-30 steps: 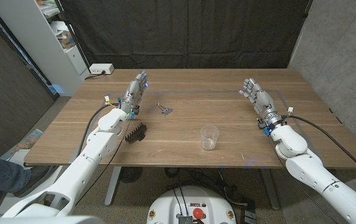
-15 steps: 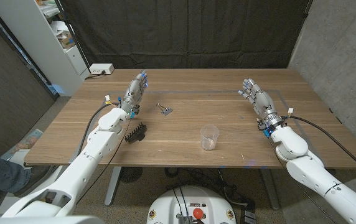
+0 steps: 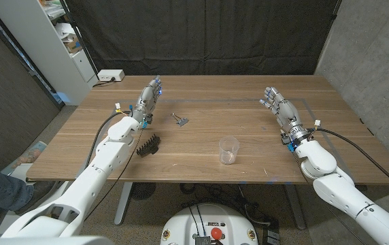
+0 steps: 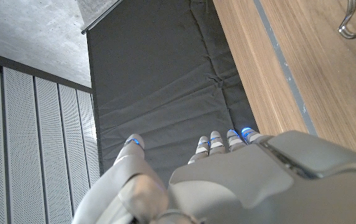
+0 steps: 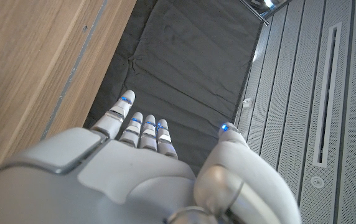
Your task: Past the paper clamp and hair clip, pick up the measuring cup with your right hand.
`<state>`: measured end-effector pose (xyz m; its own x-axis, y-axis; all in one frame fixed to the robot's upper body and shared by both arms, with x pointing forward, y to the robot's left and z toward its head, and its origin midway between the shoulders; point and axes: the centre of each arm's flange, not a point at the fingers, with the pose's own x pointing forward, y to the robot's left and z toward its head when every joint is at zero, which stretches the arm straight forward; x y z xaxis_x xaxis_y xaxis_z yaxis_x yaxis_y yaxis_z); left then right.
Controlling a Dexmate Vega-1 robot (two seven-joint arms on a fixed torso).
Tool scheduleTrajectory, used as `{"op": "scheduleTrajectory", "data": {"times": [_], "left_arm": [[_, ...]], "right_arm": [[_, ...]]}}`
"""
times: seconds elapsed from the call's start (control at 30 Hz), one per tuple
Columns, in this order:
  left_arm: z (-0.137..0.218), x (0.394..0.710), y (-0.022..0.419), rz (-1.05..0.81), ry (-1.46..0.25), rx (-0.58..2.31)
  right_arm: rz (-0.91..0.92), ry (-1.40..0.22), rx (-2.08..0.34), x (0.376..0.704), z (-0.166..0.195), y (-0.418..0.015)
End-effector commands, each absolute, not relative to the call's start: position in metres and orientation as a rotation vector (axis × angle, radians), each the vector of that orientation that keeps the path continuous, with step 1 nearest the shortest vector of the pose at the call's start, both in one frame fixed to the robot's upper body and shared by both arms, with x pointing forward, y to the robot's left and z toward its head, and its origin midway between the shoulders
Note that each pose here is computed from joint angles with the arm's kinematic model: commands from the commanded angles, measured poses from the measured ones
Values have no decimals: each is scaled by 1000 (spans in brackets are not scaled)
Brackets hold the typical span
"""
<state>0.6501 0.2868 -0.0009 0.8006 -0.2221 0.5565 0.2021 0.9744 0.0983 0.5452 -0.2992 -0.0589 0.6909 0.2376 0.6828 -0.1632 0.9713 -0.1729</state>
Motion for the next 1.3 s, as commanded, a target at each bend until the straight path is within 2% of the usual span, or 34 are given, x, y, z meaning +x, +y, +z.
{"op": "scheduleTrajectory", "data": {"times": [0.03,1.3], "left_arm": [[1,652,286,-232,-595,41],[3,655,281,-244,-594,50]], "right_arm": [[219,-789,-121,538,-59,-299],[218,-800,-168,511,-74,-297]]}}
